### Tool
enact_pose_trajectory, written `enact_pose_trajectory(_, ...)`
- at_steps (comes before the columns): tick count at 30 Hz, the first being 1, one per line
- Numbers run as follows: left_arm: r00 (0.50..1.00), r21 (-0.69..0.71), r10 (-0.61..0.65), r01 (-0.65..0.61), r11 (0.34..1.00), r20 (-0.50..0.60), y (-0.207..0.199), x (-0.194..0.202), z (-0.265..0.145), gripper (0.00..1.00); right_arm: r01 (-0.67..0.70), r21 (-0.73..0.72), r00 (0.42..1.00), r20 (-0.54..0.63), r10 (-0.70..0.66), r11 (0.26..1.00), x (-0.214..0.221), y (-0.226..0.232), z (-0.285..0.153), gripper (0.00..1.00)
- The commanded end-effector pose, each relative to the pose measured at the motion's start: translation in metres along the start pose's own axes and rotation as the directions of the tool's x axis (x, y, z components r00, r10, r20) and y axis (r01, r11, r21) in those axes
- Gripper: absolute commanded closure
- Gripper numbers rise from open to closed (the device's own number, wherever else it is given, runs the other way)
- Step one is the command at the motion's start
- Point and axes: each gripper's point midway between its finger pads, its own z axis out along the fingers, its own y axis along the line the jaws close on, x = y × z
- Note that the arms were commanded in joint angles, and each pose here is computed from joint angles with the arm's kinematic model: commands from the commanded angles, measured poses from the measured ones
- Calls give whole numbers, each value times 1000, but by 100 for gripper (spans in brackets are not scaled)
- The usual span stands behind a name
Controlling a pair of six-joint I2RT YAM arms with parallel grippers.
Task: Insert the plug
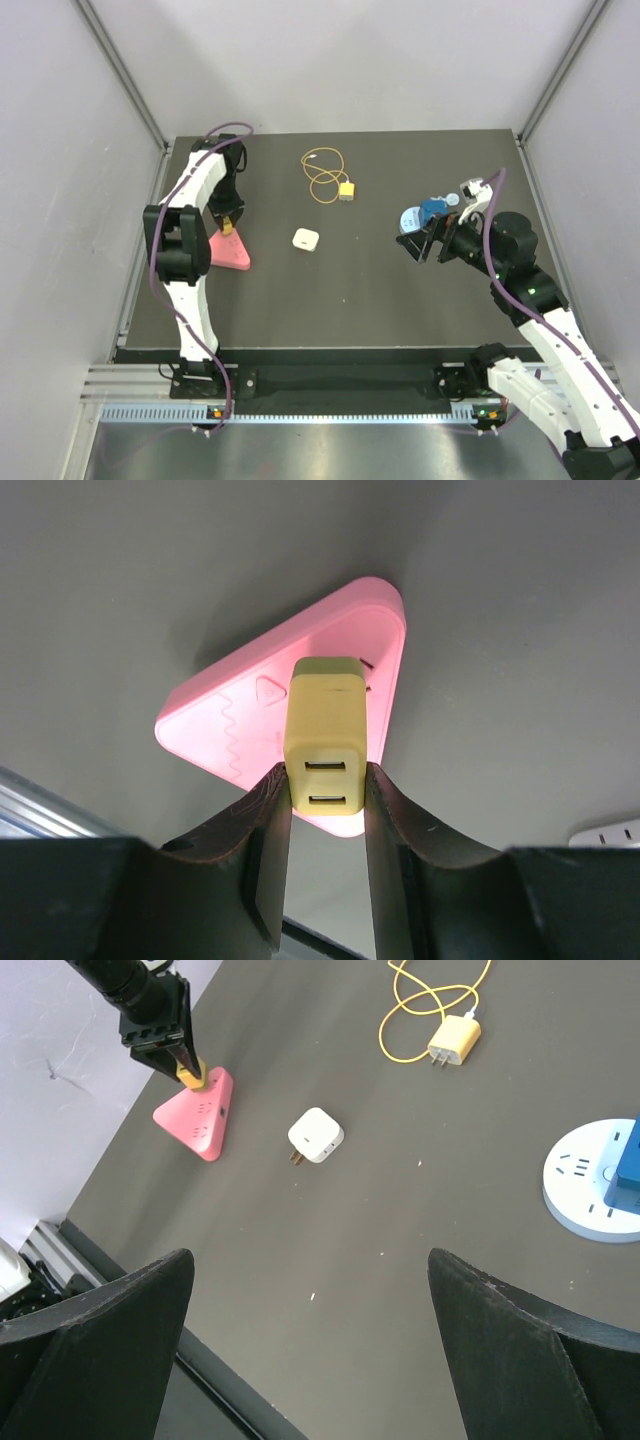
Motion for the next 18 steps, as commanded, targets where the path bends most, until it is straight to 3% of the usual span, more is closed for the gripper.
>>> enact_pose_trajectory(1,1000,-19,-3,3,1000,-14,3,-3,7,100,49,-11,996,77,-48,999,-28,10,-9,0)
enact_pose_trajectory(18,998,-55,11,-14,998,-65,15,9,35,100,53,2,996,77,-53,999,-27,8,-11,0)
